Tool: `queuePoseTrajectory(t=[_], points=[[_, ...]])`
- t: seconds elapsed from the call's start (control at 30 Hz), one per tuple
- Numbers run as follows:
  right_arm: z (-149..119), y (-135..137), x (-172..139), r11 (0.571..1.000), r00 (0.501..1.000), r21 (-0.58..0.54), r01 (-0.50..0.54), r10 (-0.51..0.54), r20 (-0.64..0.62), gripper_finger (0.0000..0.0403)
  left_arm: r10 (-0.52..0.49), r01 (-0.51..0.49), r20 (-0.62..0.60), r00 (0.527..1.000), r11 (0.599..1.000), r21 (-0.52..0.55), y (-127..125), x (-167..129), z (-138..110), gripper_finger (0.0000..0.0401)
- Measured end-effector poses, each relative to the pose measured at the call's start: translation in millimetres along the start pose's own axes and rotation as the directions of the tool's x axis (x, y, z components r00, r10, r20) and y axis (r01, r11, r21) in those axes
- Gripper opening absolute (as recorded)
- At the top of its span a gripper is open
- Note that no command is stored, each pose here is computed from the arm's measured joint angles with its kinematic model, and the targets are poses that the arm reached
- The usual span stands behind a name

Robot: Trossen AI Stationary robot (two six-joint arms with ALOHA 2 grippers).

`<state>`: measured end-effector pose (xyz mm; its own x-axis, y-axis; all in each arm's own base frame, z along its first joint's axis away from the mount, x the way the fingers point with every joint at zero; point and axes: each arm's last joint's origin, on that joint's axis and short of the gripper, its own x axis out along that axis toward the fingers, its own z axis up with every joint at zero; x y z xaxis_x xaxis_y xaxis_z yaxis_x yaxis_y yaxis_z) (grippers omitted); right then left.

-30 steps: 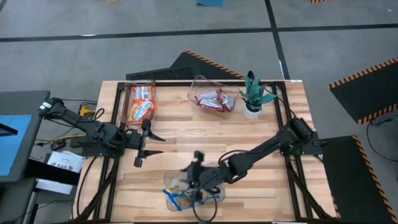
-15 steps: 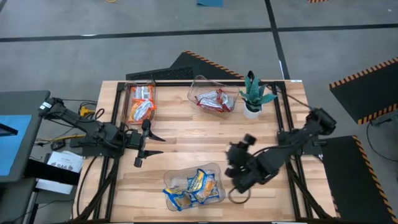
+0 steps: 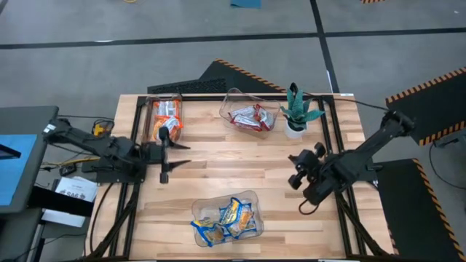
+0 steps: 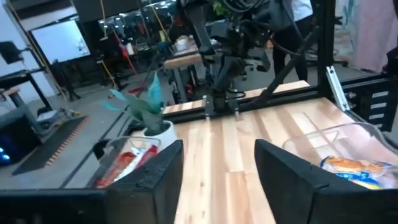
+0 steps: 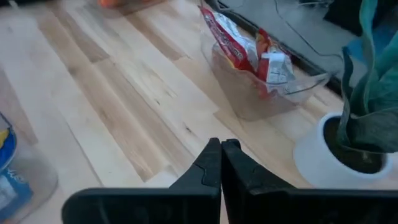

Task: Sort Maruchan noodles
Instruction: Return to Home Position

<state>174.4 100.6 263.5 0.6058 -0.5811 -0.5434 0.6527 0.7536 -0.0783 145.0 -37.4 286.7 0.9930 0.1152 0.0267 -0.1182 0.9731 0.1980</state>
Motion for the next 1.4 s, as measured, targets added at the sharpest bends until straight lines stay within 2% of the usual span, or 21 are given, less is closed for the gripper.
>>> queuePoseTrajectory(t=[0.1, 0.27, 0.3, 0.63, 0.8, 0.97, 1.17, 1.4], points=[[-4, -13, 4, 0.998, 0.999, 0.045, -0.042, 0.041, 0.024, 0.0017, 0.012, -0.012, 0.017, 1.000, 1.000, 0.008, 14, -4, 3, 0.0149], [-3, -27, 10, 0.987, 0.989, 0.098, -0.124, 0.115, 0.096, 0.0017, 0.016, -0.016, -0.012, 1.000, 1.000, -0.010, 34, -8, -4, 0.0027], [-2, -28, 12, 0.985, 0.985, 0.099, -0.143, 0.132, 0.108, 0.0017, 0.010, -0.011, -0.014, 1.000, 1.000, -0.022, 37, -8, -7, 0.0014], [16, -34, 44, 0.939, 0.926, 0.049, -0.341, 0.327, 0.190, 0.0017, -0.089, 0.084, -0.032, 0.996, 0.987, -0.135, 43, -5, -53, 0.0000], [21, -41, 53, 0.938, 0.928, 0.053, -0.344, 0.331, 0.172, 0.0023, -0.097, 0.089, -0.038, 0.995, 0.980, -0.176, 38, -11, -77, 0.0000], [23, -46, 49, 0.935, 0.923, 0.048, -0.351, 0.337, 0.186, 0.0016, -0.084, 0.087, 0.021, 0.996, 0.974, -0.207, 35, -22, -93, 0.0000], [22, -51, 39, 0.925, 0.911, 0.041, -0.379, 0.364, 0.194, 0.0016, -0.068, 0.090, 0.099, 0.993, 0.968, -0.234, 33, -34, -101, 0.0000], [15, -54, 28, 0.913, 0.901, 0.004, -0.408, 0.401, 0.167, 0.0016, -0.047, 0.071, 0.094, 0.994, 0.960, -0.270, 30, -41, -116, 0.0000]])
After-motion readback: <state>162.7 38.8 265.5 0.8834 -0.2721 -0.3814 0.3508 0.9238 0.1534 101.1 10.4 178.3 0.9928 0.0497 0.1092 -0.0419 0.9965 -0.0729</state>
